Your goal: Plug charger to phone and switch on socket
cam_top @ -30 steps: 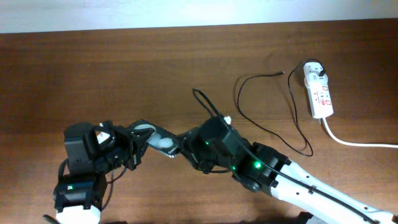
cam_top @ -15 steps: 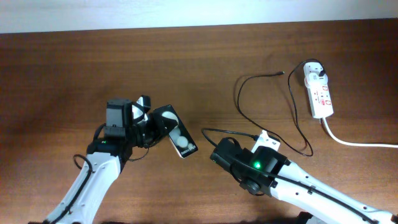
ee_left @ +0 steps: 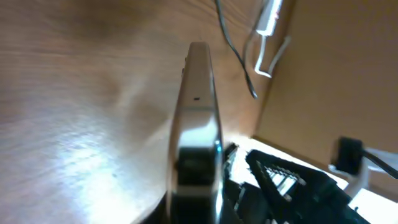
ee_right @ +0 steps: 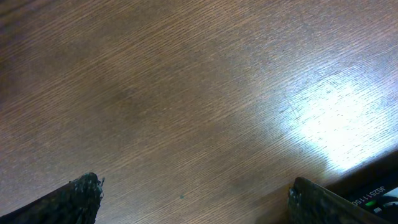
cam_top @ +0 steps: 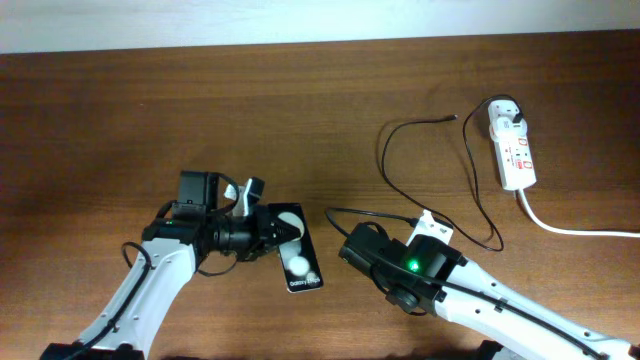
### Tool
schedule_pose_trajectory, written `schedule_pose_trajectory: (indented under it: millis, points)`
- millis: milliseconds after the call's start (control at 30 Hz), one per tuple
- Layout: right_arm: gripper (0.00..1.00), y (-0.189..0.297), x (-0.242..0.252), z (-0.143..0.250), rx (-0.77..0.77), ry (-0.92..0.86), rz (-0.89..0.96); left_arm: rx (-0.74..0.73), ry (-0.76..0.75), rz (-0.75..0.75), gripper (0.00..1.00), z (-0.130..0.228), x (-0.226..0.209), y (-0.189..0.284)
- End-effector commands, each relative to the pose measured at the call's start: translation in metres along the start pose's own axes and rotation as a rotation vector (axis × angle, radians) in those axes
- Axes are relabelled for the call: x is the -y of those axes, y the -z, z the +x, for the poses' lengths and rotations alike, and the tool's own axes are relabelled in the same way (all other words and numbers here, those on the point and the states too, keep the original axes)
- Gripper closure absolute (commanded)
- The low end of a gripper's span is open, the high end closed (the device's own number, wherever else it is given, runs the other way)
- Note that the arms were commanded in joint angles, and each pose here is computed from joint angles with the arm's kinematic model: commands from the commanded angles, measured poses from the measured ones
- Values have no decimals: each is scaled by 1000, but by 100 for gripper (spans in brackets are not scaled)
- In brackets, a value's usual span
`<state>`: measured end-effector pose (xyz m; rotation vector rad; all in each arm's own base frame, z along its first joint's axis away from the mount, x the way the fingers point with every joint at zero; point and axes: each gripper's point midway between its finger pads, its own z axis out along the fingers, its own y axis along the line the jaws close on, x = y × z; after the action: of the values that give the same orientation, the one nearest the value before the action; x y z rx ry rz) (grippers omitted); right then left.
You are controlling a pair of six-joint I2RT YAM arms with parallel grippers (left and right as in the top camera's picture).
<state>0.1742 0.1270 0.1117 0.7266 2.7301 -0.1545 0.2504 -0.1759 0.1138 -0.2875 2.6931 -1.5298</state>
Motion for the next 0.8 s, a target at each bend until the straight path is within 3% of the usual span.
schedule_pose_trajectory:
  millis: [0,433,567,767]
  points:
    - [1,2,0,-4,24,5,-3,-49,-14,72,100,7,16,2]
    - [1,2,0,-4,24,5,-3,26,65,-92,100,-4,-14,2]
    - [1,2,0,-4,24,5,-3,61,11,-25,100,-30,-10,-10]
    - [1,2,0,-4,24,5,-3,-118,31,212,100,-38,0,-37]
